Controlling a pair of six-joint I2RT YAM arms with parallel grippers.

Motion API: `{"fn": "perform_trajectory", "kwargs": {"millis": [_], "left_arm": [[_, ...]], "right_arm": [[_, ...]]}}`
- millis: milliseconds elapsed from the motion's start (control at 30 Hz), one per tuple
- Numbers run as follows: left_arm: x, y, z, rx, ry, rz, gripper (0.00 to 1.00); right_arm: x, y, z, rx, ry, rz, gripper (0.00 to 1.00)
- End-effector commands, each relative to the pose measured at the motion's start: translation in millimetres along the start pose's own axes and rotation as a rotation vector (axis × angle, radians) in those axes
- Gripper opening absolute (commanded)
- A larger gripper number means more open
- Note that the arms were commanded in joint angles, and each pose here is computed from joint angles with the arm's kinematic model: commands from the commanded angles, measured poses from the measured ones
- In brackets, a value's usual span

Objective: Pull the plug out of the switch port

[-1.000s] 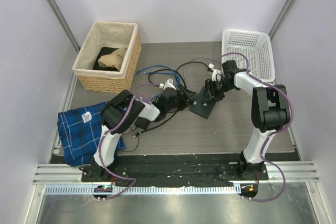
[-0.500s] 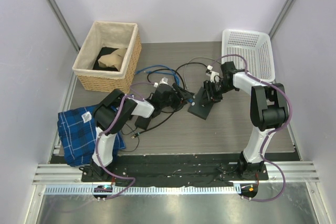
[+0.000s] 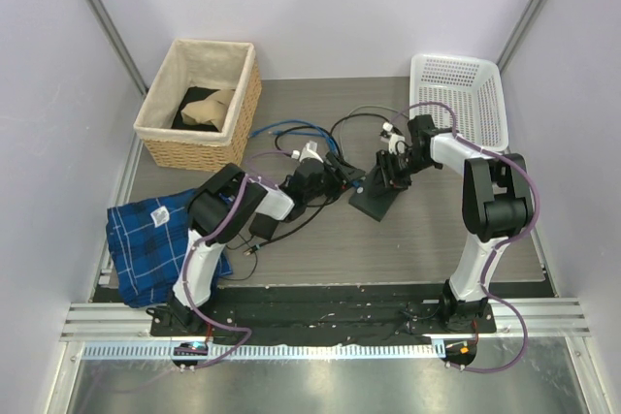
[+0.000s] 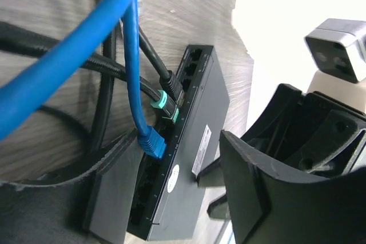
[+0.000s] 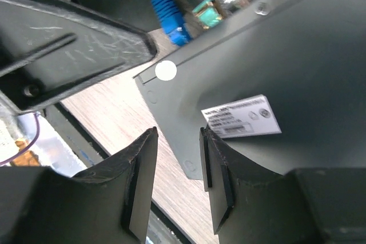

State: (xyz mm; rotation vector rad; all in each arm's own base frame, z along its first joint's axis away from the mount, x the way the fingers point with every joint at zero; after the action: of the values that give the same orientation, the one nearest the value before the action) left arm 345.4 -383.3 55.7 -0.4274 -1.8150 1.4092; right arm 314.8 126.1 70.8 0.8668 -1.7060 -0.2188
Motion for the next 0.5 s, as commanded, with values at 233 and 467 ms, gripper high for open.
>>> {"fn": "perform_trajectory", "kwargs": {"millis": [233,467], "left_arm": [[0,132,50,-0.018,0.179,-0.175,0.24],[-3,125,53,-0.016,0.217,-0.113,0.0]], "right_arm": [[-30,-40,67,-0.052,0.268,0.163,0.46],[-32,-40,68,-0.054,0.274,0.157,0.47]]}}
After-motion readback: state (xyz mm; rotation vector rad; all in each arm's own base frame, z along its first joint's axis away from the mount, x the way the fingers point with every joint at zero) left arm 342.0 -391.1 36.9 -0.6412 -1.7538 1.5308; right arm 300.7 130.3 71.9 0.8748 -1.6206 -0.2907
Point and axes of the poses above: each gripper's point midway between its finger pads, its own x axis back along the fingers, its own y axis along the line the jaws close on, z = x × y, the point moved 4 cm from there along x, back along the fingers, and after that the axes turned 10 degrees about x, right-handed, at the moved point
